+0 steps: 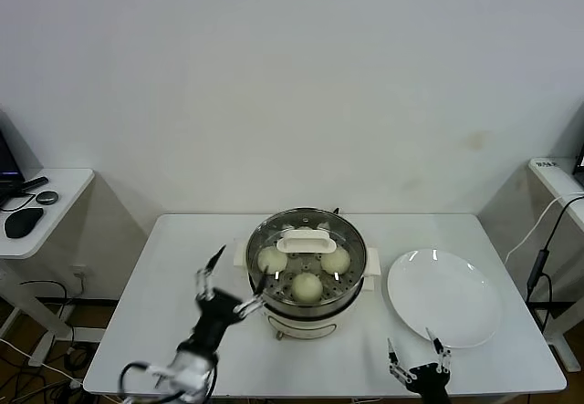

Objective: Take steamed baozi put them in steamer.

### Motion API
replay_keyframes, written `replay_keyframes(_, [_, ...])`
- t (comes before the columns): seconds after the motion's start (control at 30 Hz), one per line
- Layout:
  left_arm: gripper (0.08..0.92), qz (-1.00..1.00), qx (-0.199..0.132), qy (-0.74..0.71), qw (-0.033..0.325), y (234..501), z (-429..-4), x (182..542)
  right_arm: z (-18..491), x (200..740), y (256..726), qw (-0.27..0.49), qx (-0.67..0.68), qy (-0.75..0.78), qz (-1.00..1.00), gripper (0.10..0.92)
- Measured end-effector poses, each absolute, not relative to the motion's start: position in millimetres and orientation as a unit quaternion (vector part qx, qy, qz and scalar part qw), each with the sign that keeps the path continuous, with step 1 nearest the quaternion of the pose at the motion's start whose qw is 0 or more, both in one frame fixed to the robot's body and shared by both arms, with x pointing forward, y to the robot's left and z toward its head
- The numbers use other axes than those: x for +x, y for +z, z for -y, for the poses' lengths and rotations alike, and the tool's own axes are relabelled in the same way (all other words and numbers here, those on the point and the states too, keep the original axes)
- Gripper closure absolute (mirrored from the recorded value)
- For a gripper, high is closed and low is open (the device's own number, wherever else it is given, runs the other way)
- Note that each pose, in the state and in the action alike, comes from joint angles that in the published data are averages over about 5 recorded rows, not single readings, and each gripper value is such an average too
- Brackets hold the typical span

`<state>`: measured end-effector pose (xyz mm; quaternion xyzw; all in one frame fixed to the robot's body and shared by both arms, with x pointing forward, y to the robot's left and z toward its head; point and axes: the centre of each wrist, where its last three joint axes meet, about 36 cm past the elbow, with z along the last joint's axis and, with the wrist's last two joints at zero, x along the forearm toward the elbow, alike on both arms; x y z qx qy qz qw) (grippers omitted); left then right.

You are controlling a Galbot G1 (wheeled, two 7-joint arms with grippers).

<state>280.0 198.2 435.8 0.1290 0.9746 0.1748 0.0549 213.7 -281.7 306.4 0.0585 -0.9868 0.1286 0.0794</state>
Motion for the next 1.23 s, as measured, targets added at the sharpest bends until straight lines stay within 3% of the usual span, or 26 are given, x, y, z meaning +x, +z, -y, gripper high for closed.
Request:
replay_keyframes(0.23, [0.177,-0.997,0.062,0.050,-0.022,407,-218,233,278,213,307,0.079,0.064,0.119,0.988,0.200])
replay_keyframes(0.53, [0.177,-0.998,0.009,-0.001,-0.067,376,-241,204,275,210,304,0.082,0.067,0.113,0.988,0.200])
replay_keyframes(1.23, [0.177,-0.994,-0.001,-0.006,-0.108,346,-262,169,270,210,306,0.080,0.075,0.108,0.988,0.200])
